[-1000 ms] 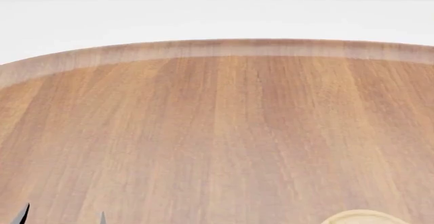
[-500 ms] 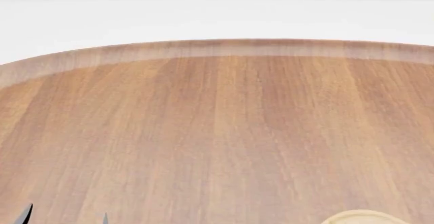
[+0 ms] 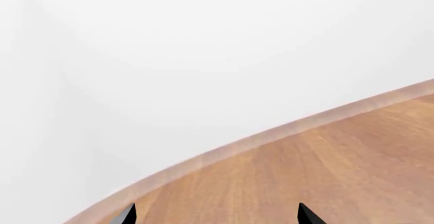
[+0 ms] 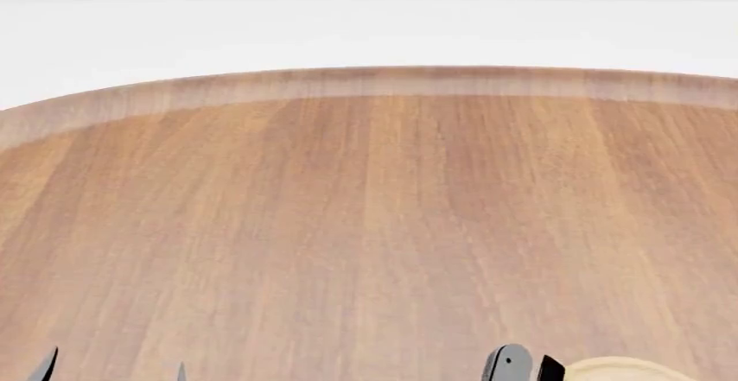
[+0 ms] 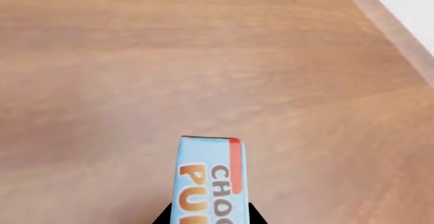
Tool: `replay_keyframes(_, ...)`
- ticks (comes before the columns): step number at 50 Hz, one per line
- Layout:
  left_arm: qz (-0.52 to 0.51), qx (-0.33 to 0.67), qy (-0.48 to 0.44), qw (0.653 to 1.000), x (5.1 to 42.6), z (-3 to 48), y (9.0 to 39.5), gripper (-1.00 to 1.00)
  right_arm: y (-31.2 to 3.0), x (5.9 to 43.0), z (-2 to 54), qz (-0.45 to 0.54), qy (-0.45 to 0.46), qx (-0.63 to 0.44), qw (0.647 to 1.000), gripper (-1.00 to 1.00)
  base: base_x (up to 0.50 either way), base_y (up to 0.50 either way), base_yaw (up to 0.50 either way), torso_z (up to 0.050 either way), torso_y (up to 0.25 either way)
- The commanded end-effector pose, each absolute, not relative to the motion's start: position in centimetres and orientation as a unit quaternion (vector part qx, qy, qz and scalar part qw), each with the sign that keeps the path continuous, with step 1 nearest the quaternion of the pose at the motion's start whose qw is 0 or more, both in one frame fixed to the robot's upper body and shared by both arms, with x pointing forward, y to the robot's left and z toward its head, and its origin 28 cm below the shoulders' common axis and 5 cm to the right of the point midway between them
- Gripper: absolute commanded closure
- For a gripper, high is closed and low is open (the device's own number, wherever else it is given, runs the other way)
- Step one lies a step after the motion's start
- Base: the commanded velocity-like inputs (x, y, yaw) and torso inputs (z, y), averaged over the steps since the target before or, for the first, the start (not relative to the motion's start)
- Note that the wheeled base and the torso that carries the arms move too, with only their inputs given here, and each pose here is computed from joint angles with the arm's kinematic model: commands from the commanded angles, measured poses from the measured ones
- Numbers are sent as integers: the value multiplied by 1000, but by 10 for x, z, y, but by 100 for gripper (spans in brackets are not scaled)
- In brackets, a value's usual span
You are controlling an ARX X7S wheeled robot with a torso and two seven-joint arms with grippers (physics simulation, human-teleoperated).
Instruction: Put the chocolate pudding to the left of the plate.
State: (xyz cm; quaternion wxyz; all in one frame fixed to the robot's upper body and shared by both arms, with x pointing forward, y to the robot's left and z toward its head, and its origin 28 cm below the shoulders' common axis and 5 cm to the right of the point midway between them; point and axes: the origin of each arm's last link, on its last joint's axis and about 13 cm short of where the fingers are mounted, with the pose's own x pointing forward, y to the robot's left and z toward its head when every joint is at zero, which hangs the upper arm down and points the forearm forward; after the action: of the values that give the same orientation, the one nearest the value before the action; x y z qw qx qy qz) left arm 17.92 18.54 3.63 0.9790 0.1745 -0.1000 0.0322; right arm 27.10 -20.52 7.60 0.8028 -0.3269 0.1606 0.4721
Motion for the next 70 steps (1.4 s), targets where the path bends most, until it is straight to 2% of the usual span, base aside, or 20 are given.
replay_keyframes(1,33,183,-104,977,177,35,183,-100,-199,295,78,470,153,-329,805,100,0,0,0,0,0)
replay_keyframes(18,34,179,-103,978,179,36,185,-100,-200,308,62,463,160,-304,817,100,0,0,0,0,0)
replay_keyframes(70,31,179,-101,978,179,34,184,-100,-200,319,4,461,212,-275,817,100,0,0,0,0,0)
